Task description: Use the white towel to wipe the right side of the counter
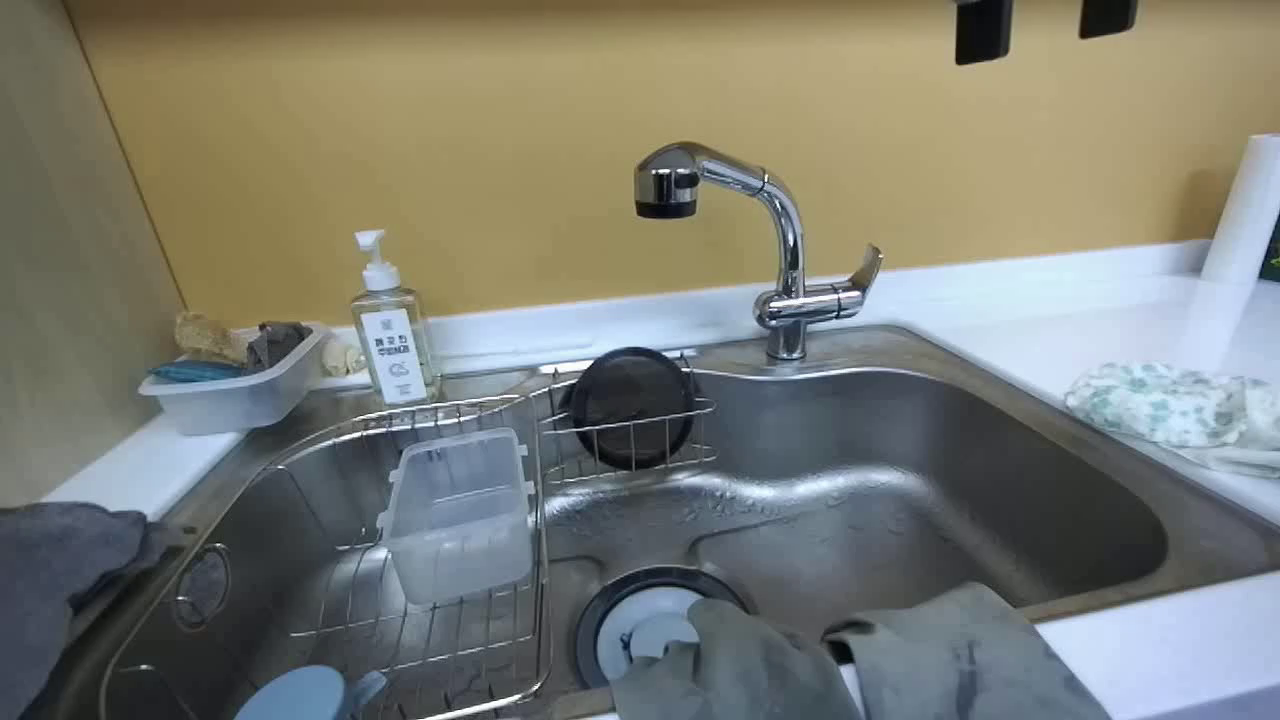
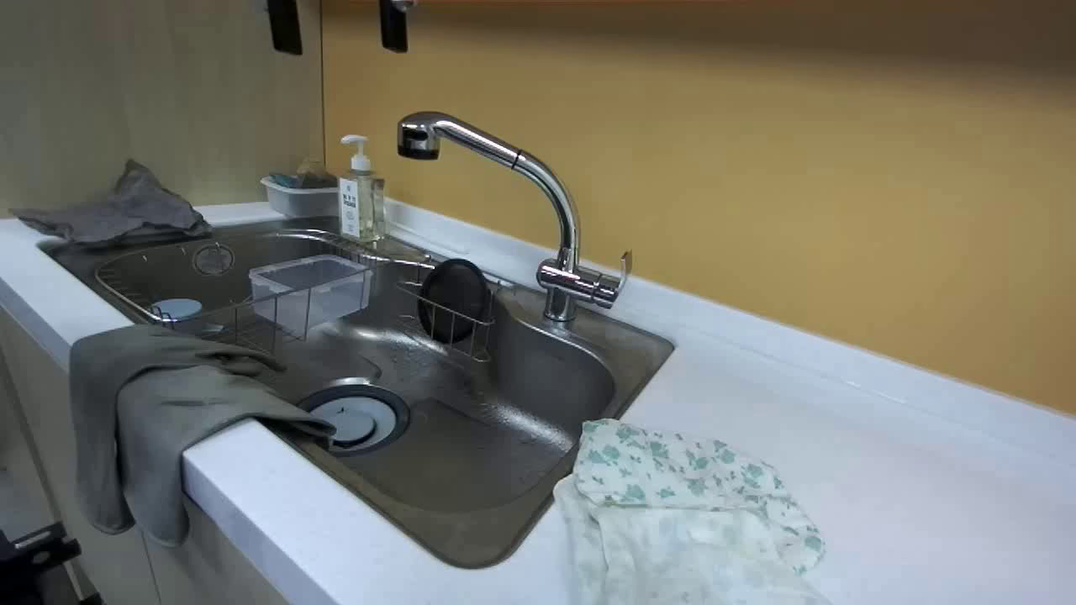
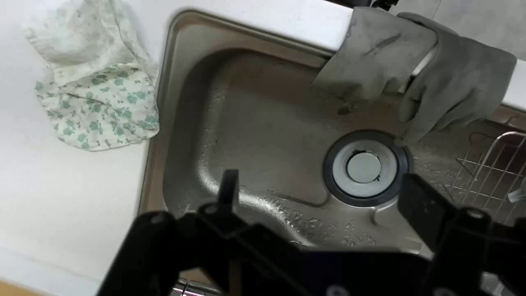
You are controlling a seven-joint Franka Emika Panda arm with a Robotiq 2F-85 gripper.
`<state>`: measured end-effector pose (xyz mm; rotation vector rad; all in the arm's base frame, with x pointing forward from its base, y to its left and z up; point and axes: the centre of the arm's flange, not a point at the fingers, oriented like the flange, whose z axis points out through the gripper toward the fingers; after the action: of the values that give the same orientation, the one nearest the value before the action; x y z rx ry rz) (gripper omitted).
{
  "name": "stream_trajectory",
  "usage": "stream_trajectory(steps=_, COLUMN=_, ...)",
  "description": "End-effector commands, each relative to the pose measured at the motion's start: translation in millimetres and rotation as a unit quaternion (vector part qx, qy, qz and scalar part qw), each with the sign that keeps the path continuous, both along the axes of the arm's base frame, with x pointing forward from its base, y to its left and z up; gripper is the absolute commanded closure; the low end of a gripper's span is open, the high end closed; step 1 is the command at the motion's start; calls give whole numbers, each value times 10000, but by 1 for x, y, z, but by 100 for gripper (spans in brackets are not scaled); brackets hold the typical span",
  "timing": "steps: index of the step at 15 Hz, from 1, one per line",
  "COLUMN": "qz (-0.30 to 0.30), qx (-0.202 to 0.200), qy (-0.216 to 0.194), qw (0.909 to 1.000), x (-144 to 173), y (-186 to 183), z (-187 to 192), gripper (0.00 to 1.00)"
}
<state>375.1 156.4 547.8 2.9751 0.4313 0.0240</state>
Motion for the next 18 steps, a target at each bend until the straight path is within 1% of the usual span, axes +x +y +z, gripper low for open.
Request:
stream_trajectory(steps=1, qz=1, qx=2, qy=-3, qw=10000, x=0, y=0, z=0, gripper=0)
stream_trajectory(steps=12, qz=2, qx=3, qy=-7, qw=10000, x=0, y=0, z=0, gripper=0)
stream_trajectory(steps=14, qz=-272, qx=-50, qy=-161, qw=9995, x=5, y=-12, z=-8, gripper=0)
stream_trajectory(steps=18, qz=-829, qx=3, qy=-309, qw=9961, x=11, y=-62, z=-35, gripper=0)
